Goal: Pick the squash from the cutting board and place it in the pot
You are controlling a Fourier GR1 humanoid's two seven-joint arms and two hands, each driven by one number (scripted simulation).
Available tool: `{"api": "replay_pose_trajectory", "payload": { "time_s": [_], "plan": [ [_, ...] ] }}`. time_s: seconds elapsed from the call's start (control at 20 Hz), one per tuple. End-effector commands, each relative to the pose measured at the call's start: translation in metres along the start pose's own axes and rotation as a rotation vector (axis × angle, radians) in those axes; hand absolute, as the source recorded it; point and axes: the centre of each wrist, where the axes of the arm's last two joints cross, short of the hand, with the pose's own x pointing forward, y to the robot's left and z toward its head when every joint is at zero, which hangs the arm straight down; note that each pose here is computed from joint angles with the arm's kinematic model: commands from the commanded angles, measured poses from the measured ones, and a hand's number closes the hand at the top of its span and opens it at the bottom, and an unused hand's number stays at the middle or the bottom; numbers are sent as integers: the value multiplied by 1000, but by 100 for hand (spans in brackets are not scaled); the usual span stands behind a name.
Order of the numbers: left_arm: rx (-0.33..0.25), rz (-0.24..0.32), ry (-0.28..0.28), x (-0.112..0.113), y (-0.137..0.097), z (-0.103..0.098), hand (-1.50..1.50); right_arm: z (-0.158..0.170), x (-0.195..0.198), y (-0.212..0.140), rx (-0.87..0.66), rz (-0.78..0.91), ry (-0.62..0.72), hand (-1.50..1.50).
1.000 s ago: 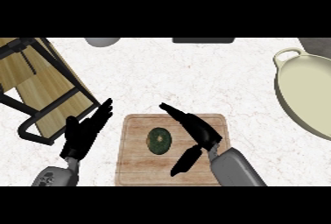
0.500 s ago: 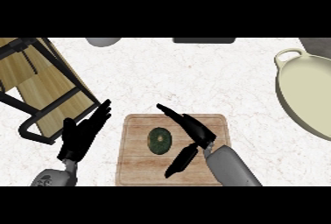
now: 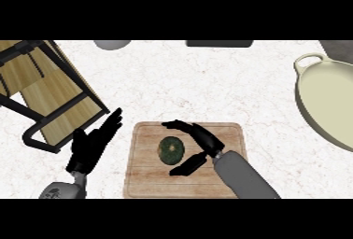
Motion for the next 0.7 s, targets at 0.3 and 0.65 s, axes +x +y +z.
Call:
{"api": "replay_pose_trajectory", "payload": {
  "time_s": [0.3,0.65],
  "plan": [
    [0,5,13,4,1,-6,0,14,-38,19,47,-49,-50,150],
    [18,4,3,12,5,-6,0,71,-77,2,-192,-73,-118,150]
  ]
}}
